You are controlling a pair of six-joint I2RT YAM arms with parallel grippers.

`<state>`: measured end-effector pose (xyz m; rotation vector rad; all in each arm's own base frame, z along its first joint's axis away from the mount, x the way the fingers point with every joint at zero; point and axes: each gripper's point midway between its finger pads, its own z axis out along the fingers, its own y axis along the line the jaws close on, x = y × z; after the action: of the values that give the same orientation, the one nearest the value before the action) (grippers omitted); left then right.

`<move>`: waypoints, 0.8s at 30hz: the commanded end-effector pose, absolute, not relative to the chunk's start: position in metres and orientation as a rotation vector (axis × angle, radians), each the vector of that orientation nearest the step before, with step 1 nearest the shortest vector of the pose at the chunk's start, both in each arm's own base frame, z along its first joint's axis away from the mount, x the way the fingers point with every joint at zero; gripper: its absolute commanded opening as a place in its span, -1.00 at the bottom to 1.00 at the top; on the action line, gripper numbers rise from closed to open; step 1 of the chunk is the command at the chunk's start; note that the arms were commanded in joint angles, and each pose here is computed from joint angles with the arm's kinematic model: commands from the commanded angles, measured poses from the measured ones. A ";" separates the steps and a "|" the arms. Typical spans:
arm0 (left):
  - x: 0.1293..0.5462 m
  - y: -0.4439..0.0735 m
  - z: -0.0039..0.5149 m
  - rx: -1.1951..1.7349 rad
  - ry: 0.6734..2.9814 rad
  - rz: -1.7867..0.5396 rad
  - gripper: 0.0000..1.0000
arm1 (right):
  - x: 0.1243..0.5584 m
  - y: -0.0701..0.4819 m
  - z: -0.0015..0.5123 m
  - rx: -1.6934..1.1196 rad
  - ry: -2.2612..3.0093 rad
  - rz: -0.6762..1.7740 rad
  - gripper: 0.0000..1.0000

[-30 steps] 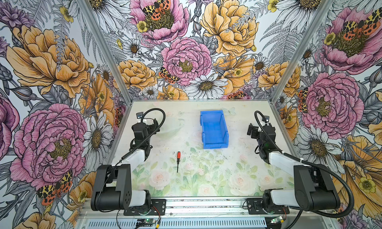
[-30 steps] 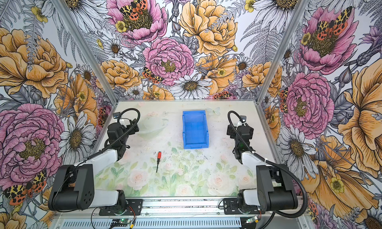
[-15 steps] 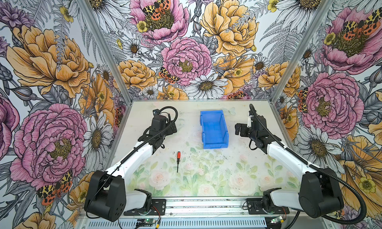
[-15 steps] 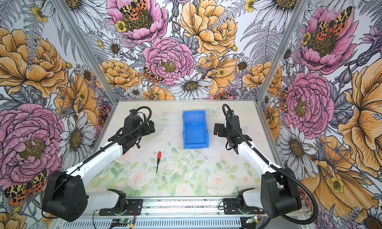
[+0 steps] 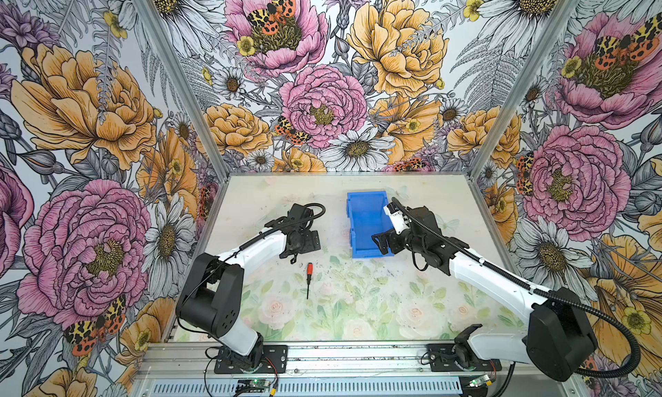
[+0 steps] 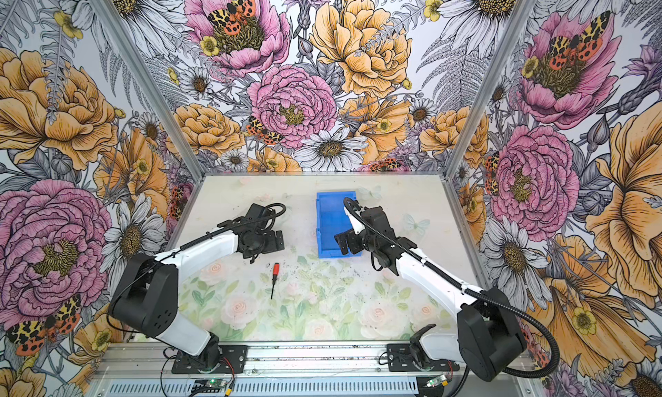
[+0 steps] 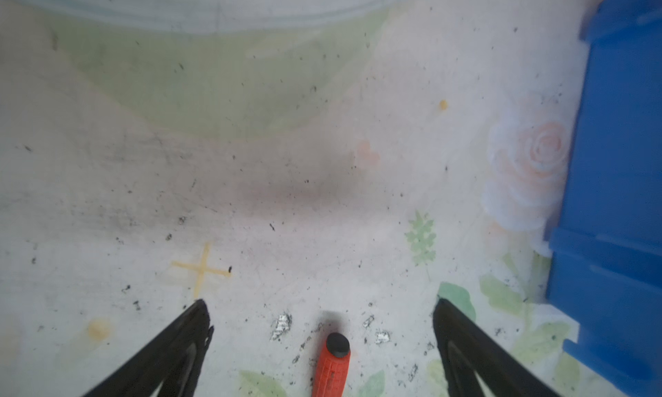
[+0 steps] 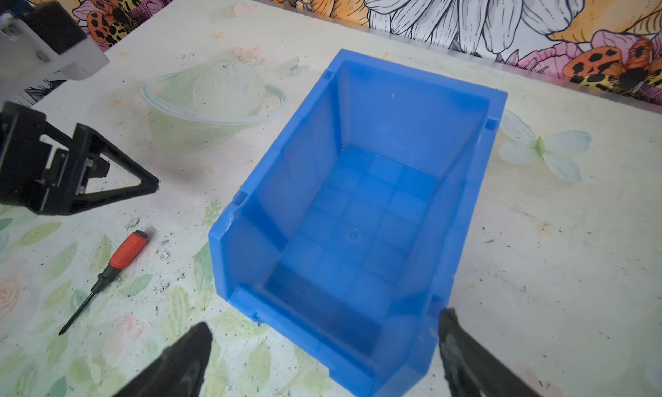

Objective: Put the screwdriver in the bin
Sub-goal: 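Move the left gripper over the red screwdriver while the right arm nears the bin, then lower the left gripper and close it on the red screwdriver handle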

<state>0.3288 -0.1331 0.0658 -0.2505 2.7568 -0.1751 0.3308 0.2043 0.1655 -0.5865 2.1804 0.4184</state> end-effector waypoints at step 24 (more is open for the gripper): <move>0.275 -0.154 0.006 -0.193 2.994 0.044 -0.49 | 0.312 0.188 0.191 -0.591 2.120 0.350 0.99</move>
<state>0.2860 -0.1615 0.0195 -0.1769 2.9427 -0.0404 0.3160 0.1925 0.1843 -0.5925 2.1482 0.3736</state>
